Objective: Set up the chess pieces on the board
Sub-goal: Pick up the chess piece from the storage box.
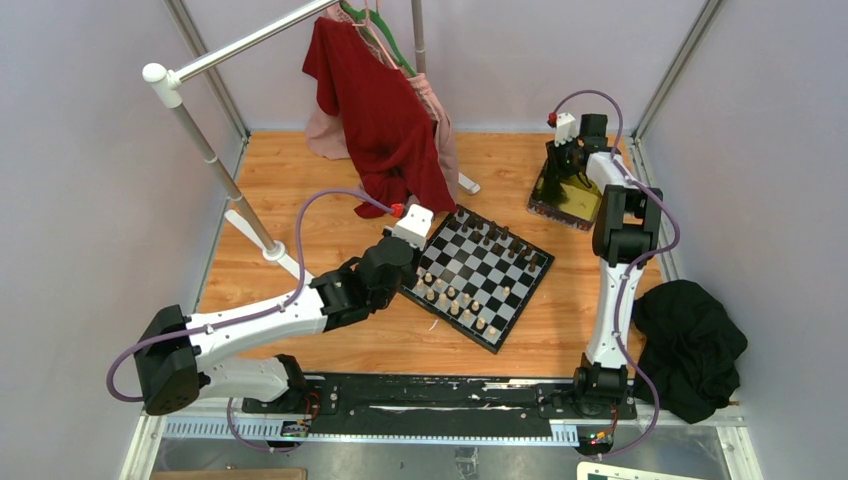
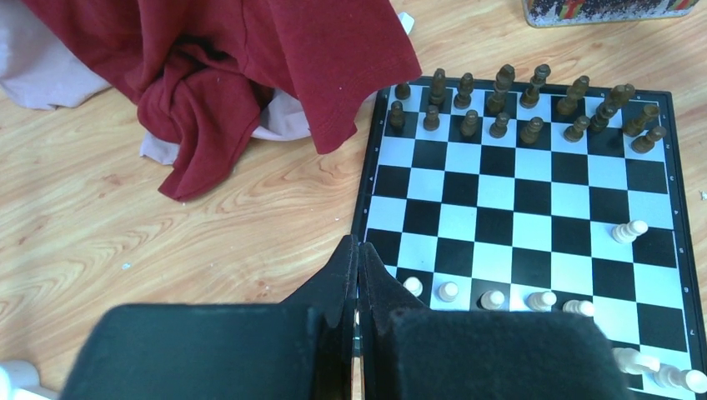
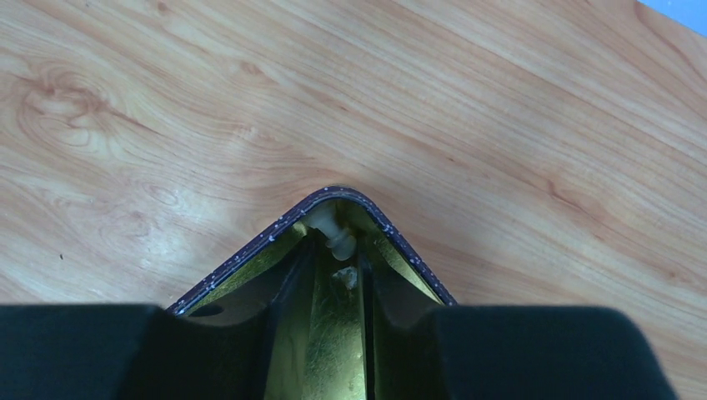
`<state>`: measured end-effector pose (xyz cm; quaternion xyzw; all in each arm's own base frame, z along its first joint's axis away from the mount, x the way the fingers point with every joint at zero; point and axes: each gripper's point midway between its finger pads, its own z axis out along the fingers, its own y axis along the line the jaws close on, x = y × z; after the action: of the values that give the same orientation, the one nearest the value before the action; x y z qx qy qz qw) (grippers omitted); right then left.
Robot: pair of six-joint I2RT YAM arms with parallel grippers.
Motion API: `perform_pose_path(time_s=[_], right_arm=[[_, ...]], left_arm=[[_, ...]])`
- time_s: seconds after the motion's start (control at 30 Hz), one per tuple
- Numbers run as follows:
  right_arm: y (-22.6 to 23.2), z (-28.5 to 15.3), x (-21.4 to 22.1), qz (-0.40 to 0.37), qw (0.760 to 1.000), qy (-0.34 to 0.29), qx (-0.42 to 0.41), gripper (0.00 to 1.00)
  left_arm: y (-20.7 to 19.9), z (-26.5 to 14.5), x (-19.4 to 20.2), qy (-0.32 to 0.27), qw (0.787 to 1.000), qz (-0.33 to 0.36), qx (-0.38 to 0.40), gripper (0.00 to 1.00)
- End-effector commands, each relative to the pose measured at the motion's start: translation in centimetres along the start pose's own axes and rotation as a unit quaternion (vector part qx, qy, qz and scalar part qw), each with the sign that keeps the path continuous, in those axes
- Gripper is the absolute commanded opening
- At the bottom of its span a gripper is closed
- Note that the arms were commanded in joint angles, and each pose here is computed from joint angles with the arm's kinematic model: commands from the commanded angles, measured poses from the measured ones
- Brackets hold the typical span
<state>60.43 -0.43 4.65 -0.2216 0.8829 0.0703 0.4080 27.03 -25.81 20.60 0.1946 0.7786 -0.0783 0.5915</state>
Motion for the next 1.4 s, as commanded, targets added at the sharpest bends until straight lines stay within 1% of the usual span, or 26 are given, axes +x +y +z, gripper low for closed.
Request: perform_pose_path(time_s=[0.0,0.07,0.2,0.37,0.5,0.8,1.07,1.23,1.37], right_arm=[[1.2,1.4,-0.8,-0.026,0.999,-0.01,-0.017,0.26],[1.2,1.5,-0.6,-0.026,0.999,-0.009,-0.019,0.21],[1.9,1.2,-0.5,-0.018,0.999,-0.01,-0.024,0.18],[2.7,0.1,-0.7,-0.013,1.0,-0.015,-0.024,0.1],[2.8,-0.9,-1.2,-0.012,1.0,-0.022,-0.018,0.07],[3.3,-2.9,-2.1,-0.015,0.999,-0.033,-0.01,0.05],[2.9,-4.6,-2.4,-0.014,0.999,-0.026,0.038,0.04],[2.6,-6.1,-2.7,-0.008,0.997,-0.018,0.075,0.03],[3.1,-7.9,-2.7,-0.007,0.996,-0.008,0.091,0.03]], left_arm=[[0.0,0.4,-0.3,-0.015,1.0,-0.021,-0.005,0.01],[0.1,0.5,-0.2,-0.013,1.0,-0.023,-0.007,0.01],[-0.2,0.6,-0.3,-0.012,1.0,-0.024,-0.005,0.01],[-0.1,0.4,-1.1,-0.014,1.0,-0.024,-0.006,0.01],[0.3,0.0,-1.7,-0.017,0.999,-0.027,-0.007,0.01],[0.4,-0.4,-2.2,-0.023,0.999,-0.032,-0.004,0.01],[0.9,-1.4,-2.9,-0.034,0.998,-0.044,-0.002,0.01],[1.2,-2.1,-2.6,-0.024,0.999,-0.043,0.004,0.01],[1.6,-3.1,-3.1,-0.023,0.998,-0.05,0.008,0.01]])
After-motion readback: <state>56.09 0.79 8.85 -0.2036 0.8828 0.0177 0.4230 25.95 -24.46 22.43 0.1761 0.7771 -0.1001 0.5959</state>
